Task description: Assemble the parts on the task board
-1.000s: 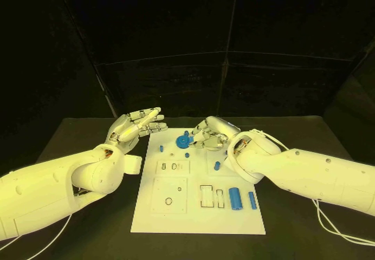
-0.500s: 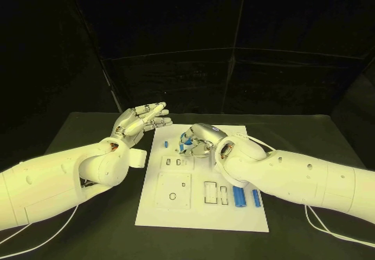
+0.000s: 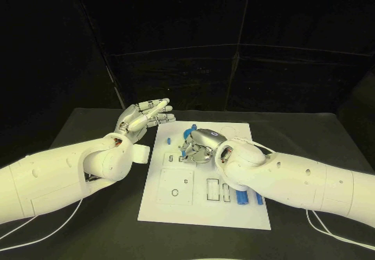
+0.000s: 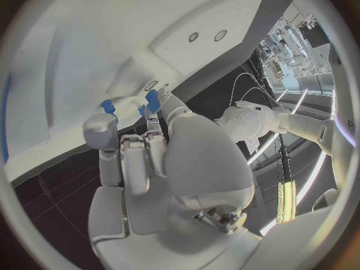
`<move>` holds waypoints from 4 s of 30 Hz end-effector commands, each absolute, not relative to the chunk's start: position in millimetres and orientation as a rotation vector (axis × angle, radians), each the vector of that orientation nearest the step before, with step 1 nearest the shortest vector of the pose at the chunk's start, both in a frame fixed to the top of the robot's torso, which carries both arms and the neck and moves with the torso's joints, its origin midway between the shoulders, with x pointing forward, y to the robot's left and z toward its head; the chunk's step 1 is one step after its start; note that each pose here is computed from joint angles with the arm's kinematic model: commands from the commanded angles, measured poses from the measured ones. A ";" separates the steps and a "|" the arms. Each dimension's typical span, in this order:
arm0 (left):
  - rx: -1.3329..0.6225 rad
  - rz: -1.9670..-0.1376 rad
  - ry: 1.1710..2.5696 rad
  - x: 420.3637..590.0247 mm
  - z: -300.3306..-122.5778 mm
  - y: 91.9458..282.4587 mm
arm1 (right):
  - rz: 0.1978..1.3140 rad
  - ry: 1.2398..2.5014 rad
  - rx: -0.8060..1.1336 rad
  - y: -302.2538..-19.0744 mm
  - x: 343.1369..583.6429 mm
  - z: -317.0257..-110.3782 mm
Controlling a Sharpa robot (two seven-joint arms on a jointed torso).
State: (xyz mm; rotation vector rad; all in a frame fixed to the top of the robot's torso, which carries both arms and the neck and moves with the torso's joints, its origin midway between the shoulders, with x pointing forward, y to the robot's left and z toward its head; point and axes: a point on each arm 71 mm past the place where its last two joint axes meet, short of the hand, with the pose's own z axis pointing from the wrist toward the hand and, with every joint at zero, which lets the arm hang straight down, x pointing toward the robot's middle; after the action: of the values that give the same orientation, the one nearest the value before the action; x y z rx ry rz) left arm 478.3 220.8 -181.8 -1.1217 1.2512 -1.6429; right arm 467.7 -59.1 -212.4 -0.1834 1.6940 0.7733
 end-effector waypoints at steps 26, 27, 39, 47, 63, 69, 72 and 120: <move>-1.116 -1.657 1.253 478.9 -180.6 218.2 | 0.705 1.771 -0.248 -63.3 468.2 -225.1; -1.116 -1.657 1.253 478.9 -180.6 218.1 | 0.702 1.772 -0.250 -63.5 468.1 -225.2; -1.117 -1.657 1.254 478.9 -180.7 217.7 | 0.691 1.792 -0.270 -62.1 466.8 -226.9; -1.117 -1.657 1.254 478.8 -180.7 217.8 | 0.685 1.790 -0.268 -61.8 467.0 -227.1; -1.117 -1.658 1.254 478.5 -180.6 217.9 | 0.690 1.736 -0.222 -61.3 467.3 -223.8; -1.117 -1.658 1.254 478.6 -180.6 218.1 | 0.685 1.728 -0.206 -62.2 467.6 -223.3; -1.117 -1.658 1.255 478.6 -180.6 218.1 | 0.683 1.719 -0.193 -62.9 468.0 -222.7; -0.326 -0.597 2.286 507.5 -192.5 208.8 | 0.988 1.509 0.304 -234.0 498.4 -133.3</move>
State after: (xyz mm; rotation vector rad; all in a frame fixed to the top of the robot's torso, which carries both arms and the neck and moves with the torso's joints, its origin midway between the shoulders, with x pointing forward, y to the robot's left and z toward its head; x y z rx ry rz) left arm 508.4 201.8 -183.9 -0.3889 2.1512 -0.8527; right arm 497.8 -234.4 -133.5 0.2673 1.4976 0.9446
